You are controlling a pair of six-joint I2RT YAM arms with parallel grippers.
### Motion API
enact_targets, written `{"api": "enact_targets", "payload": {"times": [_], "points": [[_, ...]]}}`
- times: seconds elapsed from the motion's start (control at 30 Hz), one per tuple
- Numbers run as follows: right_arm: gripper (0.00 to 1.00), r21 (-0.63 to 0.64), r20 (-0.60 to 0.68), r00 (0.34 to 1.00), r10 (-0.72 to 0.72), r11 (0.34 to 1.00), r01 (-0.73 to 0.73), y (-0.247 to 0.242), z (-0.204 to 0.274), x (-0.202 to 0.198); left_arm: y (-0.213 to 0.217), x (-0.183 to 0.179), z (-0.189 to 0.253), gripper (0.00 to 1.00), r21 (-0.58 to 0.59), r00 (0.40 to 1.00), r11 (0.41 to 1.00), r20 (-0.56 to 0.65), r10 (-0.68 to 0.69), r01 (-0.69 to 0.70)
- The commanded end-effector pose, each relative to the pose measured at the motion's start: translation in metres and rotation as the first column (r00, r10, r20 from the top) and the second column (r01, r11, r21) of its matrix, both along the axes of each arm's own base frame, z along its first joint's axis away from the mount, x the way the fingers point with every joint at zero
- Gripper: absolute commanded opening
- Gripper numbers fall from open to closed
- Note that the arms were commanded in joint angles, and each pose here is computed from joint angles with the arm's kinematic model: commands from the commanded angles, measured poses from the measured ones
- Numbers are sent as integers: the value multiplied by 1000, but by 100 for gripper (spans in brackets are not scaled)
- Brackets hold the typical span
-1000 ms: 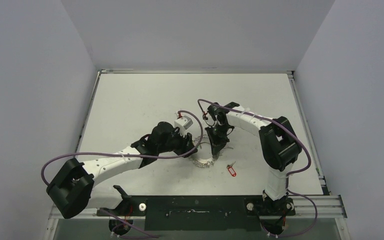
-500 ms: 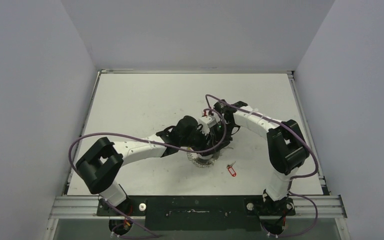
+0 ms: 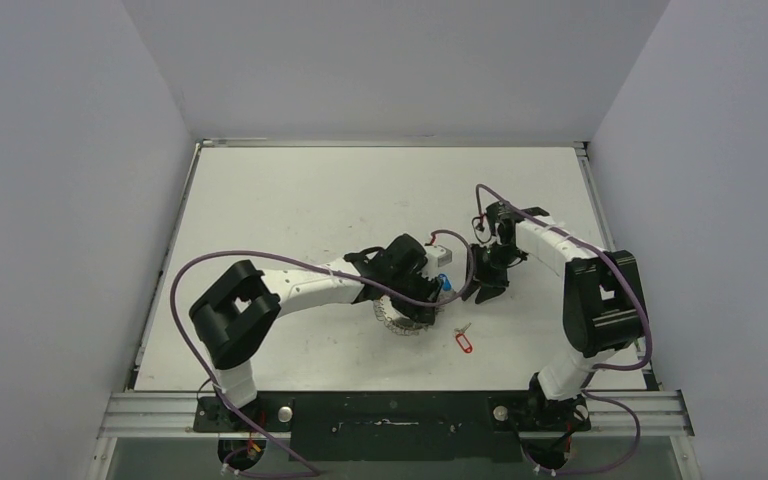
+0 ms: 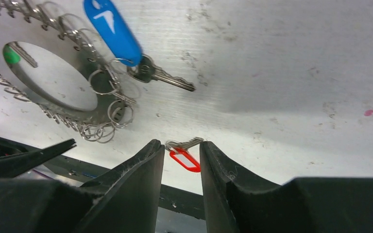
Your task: Put the keys on the keyring
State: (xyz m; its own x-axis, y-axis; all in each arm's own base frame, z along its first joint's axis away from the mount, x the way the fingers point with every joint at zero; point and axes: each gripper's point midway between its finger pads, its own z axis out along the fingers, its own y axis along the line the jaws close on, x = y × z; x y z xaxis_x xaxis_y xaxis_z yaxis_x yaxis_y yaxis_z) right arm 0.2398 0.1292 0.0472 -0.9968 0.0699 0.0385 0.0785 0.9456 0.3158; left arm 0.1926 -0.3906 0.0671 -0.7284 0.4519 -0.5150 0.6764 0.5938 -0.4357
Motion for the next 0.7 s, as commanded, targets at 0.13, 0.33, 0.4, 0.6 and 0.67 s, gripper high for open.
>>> {"api": "enact_targets", "payload": {"times": [0.13, 0.33, 0.4, 0.6, 0.67], "points": [[35, 4, 35, 999, -29, 1000, 29, -7, 7, 3, -8, 1, -5, 42, 25, 999, 1000, -32, -7, 8], [35, 20, 32, 999, -25, 1000, 24, -5, 7, 2, -14, 4, -9, 40, 20, 999, 999, -26, -25, 25], [35, 22, 30, 999, -22, 1000, 21, -5, 7, 0, -15, 6, -9, 40, 20, 999, 999, -19, -30, 31], [35, 29, 22, 1000, -12, 1000, 12, -4, 6, -4, -22, 9, -13, 38, 25, 998, 998, -18, -54, 55], [35, 29, 24, 1000, -11, 1000, 10, -4, 6, -4, -23, 7, -17, 35, 33, 997, 997, -34, -63, 64]]}}
